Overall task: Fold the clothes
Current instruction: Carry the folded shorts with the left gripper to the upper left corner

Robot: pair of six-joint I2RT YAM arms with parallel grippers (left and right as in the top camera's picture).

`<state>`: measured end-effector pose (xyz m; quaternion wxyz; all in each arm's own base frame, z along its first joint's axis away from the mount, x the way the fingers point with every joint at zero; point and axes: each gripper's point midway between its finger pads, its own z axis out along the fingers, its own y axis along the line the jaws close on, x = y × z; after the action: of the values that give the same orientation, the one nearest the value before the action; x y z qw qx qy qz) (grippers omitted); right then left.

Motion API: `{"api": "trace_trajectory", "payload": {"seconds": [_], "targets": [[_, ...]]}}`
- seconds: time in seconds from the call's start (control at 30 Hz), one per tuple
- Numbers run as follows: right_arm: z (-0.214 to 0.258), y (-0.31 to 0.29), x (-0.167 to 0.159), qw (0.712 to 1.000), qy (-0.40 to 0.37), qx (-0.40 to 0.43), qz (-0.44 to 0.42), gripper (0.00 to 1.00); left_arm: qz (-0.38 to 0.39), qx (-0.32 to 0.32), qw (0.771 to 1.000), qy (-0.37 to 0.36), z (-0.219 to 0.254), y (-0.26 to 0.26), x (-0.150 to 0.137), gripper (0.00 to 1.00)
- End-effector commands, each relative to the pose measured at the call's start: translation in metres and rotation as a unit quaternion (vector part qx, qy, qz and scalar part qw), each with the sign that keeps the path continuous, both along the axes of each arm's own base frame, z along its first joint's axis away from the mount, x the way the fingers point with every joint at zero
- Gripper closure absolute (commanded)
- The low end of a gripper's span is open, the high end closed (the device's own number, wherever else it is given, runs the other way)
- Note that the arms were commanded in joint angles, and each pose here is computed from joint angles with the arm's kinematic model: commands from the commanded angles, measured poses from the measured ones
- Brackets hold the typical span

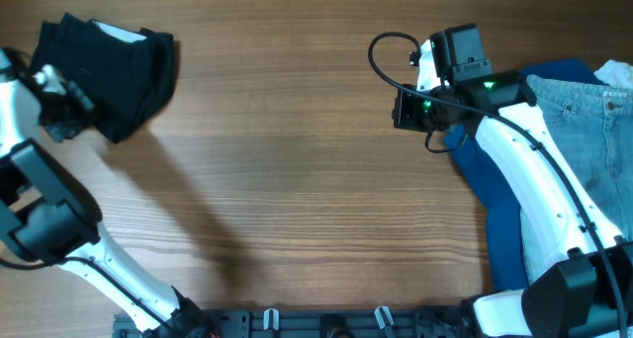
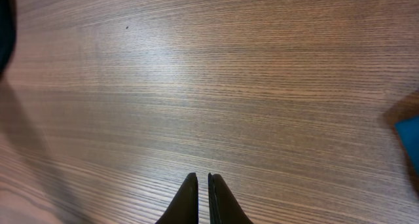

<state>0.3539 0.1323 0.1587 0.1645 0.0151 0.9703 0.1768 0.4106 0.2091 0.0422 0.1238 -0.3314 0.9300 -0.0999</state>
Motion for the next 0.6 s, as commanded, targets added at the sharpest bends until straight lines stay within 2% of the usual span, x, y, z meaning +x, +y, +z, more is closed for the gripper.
{"api": "trace_trajectory", "payload": {"seconds": [0.0,0.07,0.17,0.23,0.3,0.37,0.4,0.53,0.57], "targets": [[0.004,-0.003,0.005,1.0,-0.01,-0.003,-0.01,0.91,-0.007,0.003,0.997,0.075,-0.019,-0.016,-0.026,0.36],[0.005,-0.002,0.007,1.0,-0.014,-0.002,-0.01,0.91,-0.001,0.0,0.998,0.07,0.005,-0.014,-0.03,0.36],[0.005,-0.002,0.007,1.0,-0.015,-0.002,-0.01,0.91,0.018,0.021,1.0,0.013,0.068,-0.002,-0.027,0.3],[0.006,-0.002,0.008,1.0,-0.018,-0.001,-0.01,0.91,0.019,0.019,0.999,-0.024,0.088,-0.007,-0.018,0.46],[0.006,-0.001,0.01,1.0,-0.022,0.0,-0.01,0.91,0.005,0.024,0.999,-0.041,0.085,-0.013,-0.004,0.79],[0.006,-0.002,0.01,1.0,-0.021,0.0,-0.01,0.91,-0.011,0.023,0.999,-0.037,0.062,-0.024,0.006,0.93],[0.006,-0.002,0.009,1.0,-0.02,0.0,-0.01,0.91,-0.018,0.019,0.999,-0.027,0.047,-0.031,0.007,0.96],[0.006,-0.002,0.009,1.0,-0.021,0.001,-0.011,0.91,-0.036,0.011,0.998,0.044,-0.037,-0.051,-0.008,0.94],[0.006,-0.002,0.01,1.0,-0.021,0.001,-0.011,0.91,-0.036,0.011,0.998,0.051,-0.048,-0.051,-0.011,0.79]]}}
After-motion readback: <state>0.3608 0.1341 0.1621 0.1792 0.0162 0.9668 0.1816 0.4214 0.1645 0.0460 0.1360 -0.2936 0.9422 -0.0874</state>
